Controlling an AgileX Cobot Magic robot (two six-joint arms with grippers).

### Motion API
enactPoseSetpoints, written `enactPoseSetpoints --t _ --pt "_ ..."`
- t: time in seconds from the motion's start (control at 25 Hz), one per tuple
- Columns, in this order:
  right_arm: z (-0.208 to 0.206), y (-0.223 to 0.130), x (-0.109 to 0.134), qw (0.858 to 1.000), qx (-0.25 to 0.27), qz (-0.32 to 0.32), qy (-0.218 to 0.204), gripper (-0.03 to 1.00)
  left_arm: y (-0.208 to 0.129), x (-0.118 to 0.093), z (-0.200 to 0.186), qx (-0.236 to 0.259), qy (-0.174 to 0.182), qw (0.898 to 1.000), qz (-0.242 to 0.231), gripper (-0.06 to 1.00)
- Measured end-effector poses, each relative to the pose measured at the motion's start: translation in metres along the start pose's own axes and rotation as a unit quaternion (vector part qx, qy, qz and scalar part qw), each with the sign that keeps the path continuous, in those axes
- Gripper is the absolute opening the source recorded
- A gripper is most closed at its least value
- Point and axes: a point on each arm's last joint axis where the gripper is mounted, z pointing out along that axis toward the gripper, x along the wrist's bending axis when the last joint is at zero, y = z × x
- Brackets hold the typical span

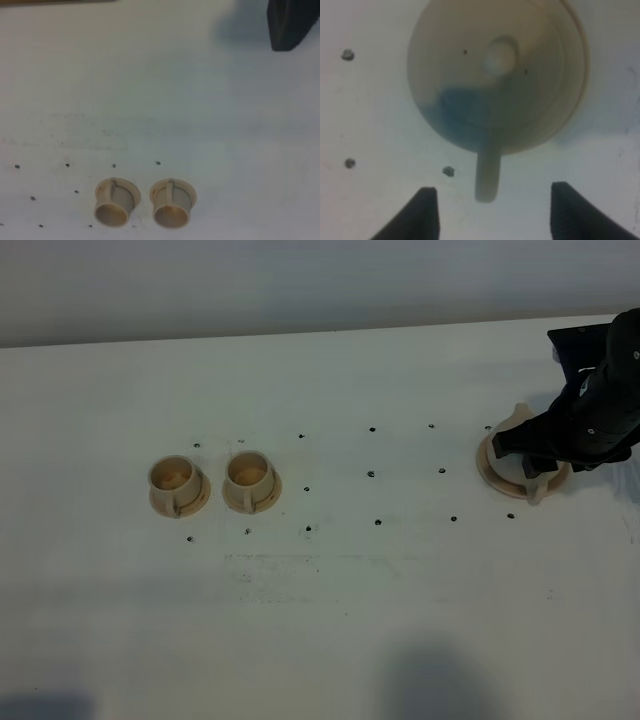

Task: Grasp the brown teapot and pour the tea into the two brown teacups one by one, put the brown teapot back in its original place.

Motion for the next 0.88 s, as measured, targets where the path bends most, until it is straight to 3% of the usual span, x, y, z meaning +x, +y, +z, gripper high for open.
enactPoseSetpoints --t 0.88 --pt "0.017 0.001 0.0 1.0 0.005 0.0 0.0 0.48 0.0 0.0 0.0 0.0 0.0 1.0 0.0 0.33"
